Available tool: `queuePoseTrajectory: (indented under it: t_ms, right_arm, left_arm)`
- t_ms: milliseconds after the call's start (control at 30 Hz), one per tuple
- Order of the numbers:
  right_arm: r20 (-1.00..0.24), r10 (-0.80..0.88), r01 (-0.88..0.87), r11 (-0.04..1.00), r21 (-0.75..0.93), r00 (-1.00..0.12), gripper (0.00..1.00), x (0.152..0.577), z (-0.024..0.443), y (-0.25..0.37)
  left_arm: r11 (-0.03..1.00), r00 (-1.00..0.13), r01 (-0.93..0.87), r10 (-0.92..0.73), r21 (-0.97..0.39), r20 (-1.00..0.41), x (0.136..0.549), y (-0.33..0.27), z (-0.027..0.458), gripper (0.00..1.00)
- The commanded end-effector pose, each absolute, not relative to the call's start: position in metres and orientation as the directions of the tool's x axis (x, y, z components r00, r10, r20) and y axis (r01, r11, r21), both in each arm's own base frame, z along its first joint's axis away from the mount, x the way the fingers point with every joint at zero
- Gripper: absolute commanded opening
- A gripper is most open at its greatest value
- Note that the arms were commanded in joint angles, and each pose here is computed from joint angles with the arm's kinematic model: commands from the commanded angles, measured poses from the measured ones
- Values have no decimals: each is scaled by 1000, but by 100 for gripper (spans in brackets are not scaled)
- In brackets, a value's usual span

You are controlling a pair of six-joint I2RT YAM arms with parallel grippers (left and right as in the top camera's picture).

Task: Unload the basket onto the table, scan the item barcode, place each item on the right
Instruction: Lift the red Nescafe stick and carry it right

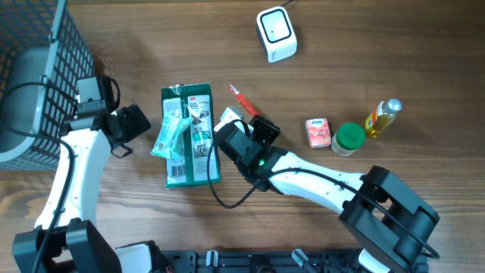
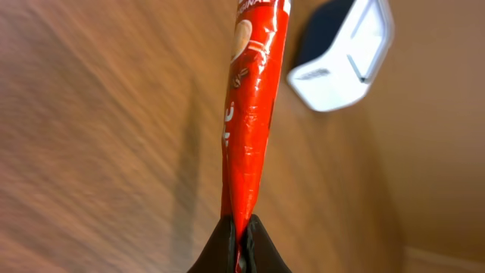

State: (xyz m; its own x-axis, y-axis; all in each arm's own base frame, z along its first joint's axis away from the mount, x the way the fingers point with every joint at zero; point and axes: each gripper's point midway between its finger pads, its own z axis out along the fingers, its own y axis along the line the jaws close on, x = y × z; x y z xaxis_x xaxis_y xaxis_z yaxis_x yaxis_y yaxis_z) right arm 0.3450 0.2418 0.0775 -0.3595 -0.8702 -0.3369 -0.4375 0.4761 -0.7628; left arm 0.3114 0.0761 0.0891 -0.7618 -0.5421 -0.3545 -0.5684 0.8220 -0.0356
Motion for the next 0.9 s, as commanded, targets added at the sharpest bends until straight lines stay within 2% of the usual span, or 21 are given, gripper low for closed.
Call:
queuePoseTrajectory:
  t_ms: [0, 133, 233, 500, 633, 733, 800, 867]
  right_arm:
    - [-338, -855, -319, 472, -822, -393, 4, 350, 99, 228]
    - [-359, -841, -241, 477, -845, -405, 4, 355, 112, 223]
    - [-301, -895, -439, 428, -790, -330, 4, 344, 82, 241]
    - [-138, -938, -565, 305, -766, -319, 4, 326, 31, 228]
    - [-38, -957, -612, 214, -762, -288, 4, 320, 16, 223]
    - [-21, -967, -617, 180, -766, -256, 5, 315, 17, 230]
    - [-9, -975, -625, 149, -766, -222, 9, 309, 17, 238]
    - [-3, -981, -630, 128, -766, -196, 18, 304, 17, 244]
  left_arm:
    - [820, -750, -570, -543, -47, -377, 315, 78, 97, 100]
    - [821, -750, -570, -543, -47, -377, 315, 78, 97, 100]
    - [821, -750, -570, -543, -47, -377, 315, 78, 97, 100]
    - [820, -750, -570, -543, -47, -377, 315, 78, 97, 100]
    - [820, -750, -570, -543, -47, -377, 315, 78, 97, 100]
    - [821, -750, -570, -543, -47, -377, 315, 78, 97, 100]
    - [820, -750, -570, -543, -47, -377, 315, 78, 97, 100]
    - [820, -750, -570, -543, -47, -377, 315, 78, 97, 100]
